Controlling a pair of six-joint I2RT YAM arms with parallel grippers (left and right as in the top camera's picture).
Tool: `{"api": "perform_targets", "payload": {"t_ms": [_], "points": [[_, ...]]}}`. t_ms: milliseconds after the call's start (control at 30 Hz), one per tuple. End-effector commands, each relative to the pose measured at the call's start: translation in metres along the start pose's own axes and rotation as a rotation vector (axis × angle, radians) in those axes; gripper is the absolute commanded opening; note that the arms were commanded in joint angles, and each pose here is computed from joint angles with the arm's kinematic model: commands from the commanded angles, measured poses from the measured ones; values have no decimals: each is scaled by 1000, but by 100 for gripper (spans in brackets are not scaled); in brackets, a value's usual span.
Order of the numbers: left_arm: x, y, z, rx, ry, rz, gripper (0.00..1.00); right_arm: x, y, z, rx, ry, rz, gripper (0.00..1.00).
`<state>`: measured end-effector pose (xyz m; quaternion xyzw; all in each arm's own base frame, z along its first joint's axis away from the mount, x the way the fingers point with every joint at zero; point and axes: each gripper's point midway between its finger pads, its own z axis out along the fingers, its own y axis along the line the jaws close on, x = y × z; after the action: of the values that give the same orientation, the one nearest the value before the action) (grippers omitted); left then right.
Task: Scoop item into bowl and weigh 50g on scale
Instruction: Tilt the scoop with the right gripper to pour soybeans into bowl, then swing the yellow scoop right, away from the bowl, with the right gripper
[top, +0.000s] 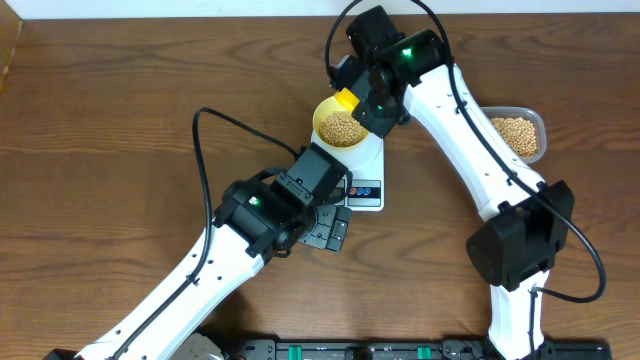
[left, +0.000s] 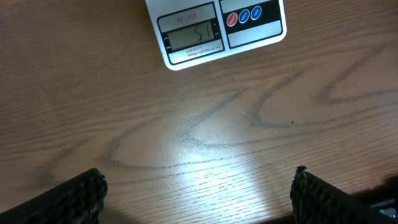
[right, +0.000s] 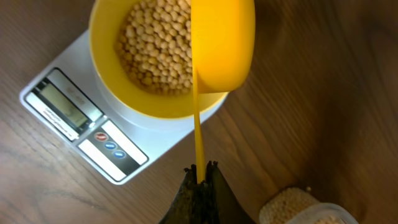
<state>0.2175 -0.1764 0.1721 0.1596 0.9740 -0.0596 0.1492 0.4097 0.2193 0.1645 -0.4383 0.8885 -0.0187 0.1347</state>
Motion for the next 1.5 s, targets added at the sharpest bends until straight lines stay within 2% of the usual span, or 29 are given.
{"api": "perform_targets", "payload": {"t_ms": [0, 467, 700, 833, 1133, 1467], "points": [[-4, 2, -2, -11, -9, 6, 97, -8, 2, -23, 44, -44, -33, 1], [-4, 2, -2, -11, -9, 6, 97, -14, 10, -46, 3, -117, -10, 1], [-4, 2, -2, -11, -9, 6, 97, 0, -20, -75, 39, -171, 127, 1], [-4, 2, -2, -11, -9, 6, 97, 20, -53, -94, 79, -197, 264, 1], [-4, 2, -2, -11, -9, 6, 97, 93, -127, -121, 159, -188, 605, 1], [-4, 2, -2, -11, -9, 6, 97, 145, -178, -126, 238, -172, 779, 1]]}}
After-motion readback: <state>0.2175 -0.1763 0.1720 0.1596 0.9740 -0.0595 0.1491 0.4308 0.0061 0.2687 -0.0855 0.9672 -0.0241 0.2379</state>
